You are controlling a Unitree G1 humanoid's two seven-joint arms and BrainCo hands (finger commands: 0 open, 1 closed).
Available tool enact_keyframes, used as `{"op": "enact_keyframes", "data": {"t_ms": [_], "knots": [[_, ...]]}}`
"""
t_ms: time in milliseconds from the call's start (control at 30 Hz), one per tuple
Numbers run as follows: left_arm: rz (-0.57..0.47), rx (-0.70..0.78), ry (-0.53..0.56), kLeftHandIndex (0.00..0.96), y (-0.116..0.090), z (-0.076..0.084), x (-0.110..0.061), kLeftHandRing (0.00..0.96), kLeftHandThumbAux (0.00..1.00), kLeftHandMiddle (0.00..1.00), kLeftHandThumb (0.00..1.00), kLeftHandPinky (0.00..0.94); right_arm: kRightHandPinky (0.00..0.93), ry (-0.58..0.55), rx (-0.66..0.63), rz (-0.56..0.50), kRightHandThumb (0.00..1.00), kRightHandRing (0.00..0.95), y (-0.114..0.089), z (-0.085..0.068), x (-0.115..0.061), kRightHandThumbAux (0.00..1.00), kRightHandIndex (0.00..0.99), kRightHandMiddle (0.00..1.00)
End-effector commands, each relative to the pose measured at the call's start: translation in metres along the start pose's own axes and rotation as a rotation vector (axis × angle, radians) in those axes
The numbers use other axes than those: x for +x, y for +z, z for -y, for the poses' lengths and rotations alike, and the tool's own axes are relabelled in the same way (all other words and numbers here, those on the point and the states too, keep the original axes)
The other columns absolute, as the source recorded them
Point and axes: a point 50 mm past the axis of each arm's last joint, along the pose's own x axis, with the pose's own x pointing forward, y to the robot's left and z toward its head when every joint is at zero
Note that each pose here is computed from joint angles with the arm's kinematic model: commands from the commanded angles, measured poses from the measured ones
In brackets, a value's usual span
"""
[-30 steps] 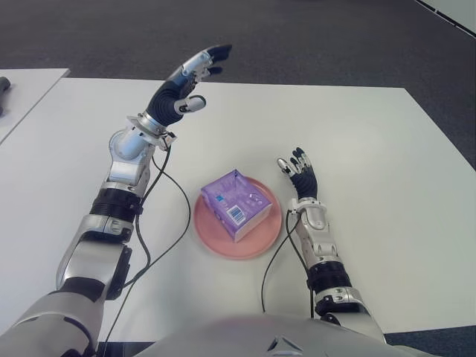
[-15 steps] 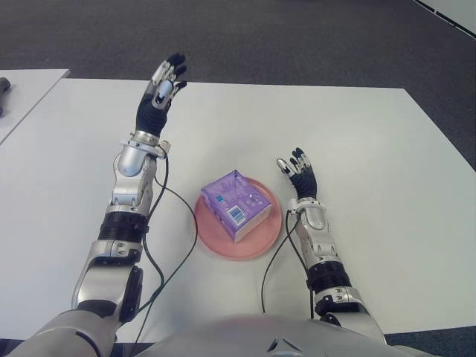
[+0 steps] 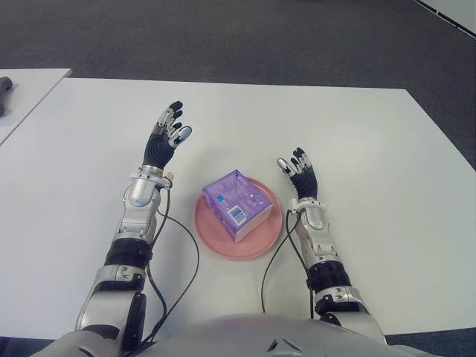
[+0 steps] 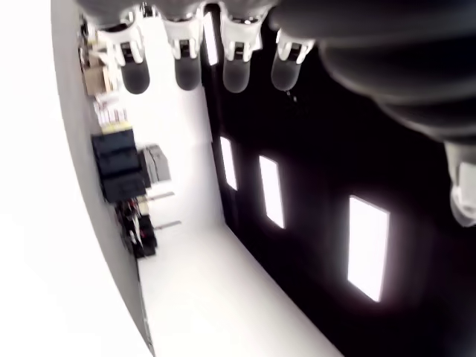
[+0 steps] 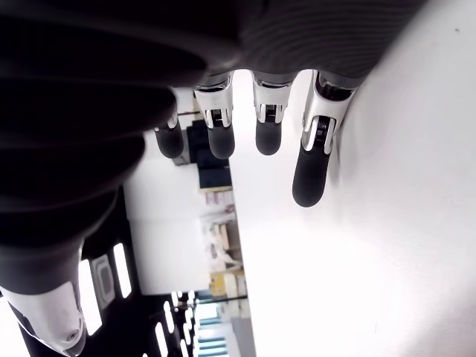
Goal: Put the tissue paper into the plate.
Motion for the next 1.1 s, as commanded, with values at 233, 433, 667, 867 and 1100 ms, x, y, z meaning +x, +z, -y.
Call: {"op": "enact_keyframes", "data": {"t_ms": [233,433,667,867,1100], "knots": [[-0.114,0.097,0.030,0.000,-0.029,0.009,-0.044,0.000,0.457,0.000,0.000,0.000,0.009,-0.024,0.003,-0.161,0.204,0.000,-0.034,0.003,-0.014,0.660,0.000,0.000],[-0.162,0.140,0.080,0.000,-0.035,0.013,-0.053,0.000,0.452,0.000,0.000,0.000,0.009,-0.024,0.003,-0.161,0.204,0.000,-0.034,0.004,-0.014,0.660,0.000,0.000],[-0.208,0.129,0.116,0.000,-0.049,0.019,-0.065,0.000,0.459,0.000,0.000,0.000,0.009,-0.025,0.002,-0.160,0.204,0.000,-0.033,0.006,-0.014,0.660,0.000,0.000],[-0.221,0.115,0.144,0.000,-0.056,0.024,-0.069,0.000,0.464,0.000,0.000,0.000,0.009,-0.025,0.002,-0.160,0.204,0.000,-0.033,0.006,-0.013,0.660,0.000,0.000],[-0.213,0.114,0.153,0.000,-0.061,0.026,-0.074,0.000,0.470,0.000,0.000,0.000,0.009,-0.025,0.002,-0.160,0.204,0.000,-0.033,0.007,-0.013,0.660,0.000,0.000]]}}
